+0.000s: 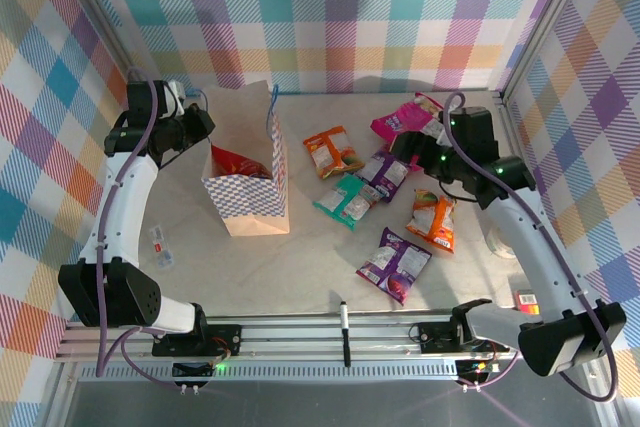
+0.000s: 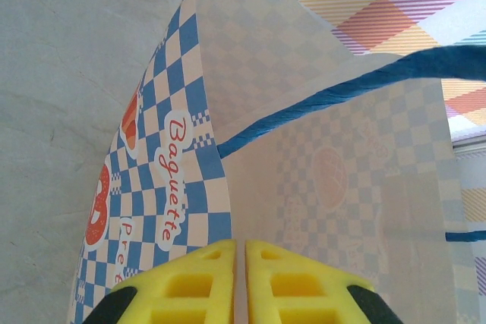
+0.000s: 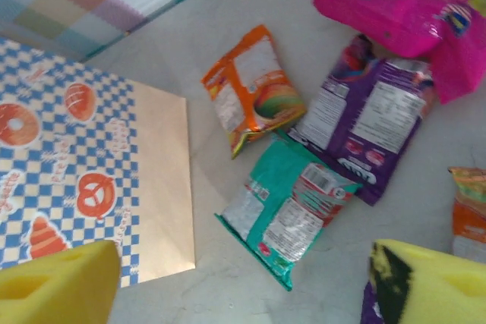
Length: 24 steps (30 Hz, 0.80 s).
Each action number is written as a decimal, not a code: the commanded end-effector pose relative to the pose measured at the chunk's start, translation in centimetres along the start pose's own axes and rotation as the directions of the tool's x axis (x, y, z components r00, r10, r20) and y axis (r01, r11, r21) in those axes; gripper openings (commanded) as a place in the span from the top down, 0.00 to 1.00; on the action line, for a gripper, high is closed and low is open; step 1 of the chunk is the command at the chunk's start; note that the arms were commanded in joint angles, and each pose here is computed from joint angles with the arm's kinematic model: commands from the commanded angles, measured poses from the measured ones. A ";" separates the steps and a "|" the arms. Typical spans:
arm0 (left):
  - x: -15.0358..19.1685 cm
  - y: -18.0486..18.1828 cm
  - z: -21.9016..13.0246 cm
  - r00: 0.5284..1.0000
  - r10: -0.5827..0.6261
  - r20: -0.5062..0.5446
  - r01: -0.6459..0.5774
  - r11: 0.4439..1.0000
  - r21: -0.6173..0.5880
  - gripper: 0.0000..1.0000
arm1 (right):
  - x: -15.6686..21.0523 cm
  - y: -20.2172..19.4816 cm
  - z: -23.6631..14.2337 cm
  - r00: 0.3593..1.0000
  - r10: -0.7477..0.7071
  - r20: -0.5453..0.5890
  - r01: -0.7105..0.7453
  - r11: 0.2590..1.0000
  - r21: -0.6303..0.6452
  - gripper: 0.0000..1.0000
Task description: Place the snacks into the paper bag
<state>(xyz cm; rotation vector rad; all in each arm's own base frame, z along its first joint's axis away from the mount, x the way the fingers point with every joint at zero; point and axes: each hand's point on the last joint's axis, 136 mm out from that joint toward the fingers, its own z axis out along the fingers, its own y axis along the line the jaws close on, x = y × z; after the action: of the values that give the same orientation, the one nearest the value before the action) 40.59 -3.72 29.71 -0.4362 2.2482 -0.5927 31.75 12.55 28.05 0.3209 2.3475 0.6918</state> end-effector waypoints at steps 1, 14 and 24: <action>1.3 0.2 -0.6 0.999 0.021 -0.032 -0.022 1.000 -0.019 0.88 | 1.3 -3.4 0.3 0.991 0.129 -0.043 -0.126 0.989 0.083 0.06; 1.7 0.4 -0.1 0.998 0.028 -0.050 -0.029 0.999 -0.038 0.88 | 4.2 -12.9 2.4 0.937 0.345 -0.063 -0.324 0.920 0.222 0.01; 2.2 0.9 0.1 0.997 0.043 -0.070 -0.047 0.997 -0.066 0.88 | 6.5 -18.3 4.8 0.900 0.428 -0.084 -0.385 0.870 0.309 0.01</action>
<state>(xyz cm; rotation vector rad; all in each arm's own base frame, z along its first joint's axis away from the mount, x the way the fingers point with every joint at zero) 40.23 -3.87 29.11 -0.4164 2.2780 -0.5457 28.60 1.74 12.17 0.9835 2.5424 0.5606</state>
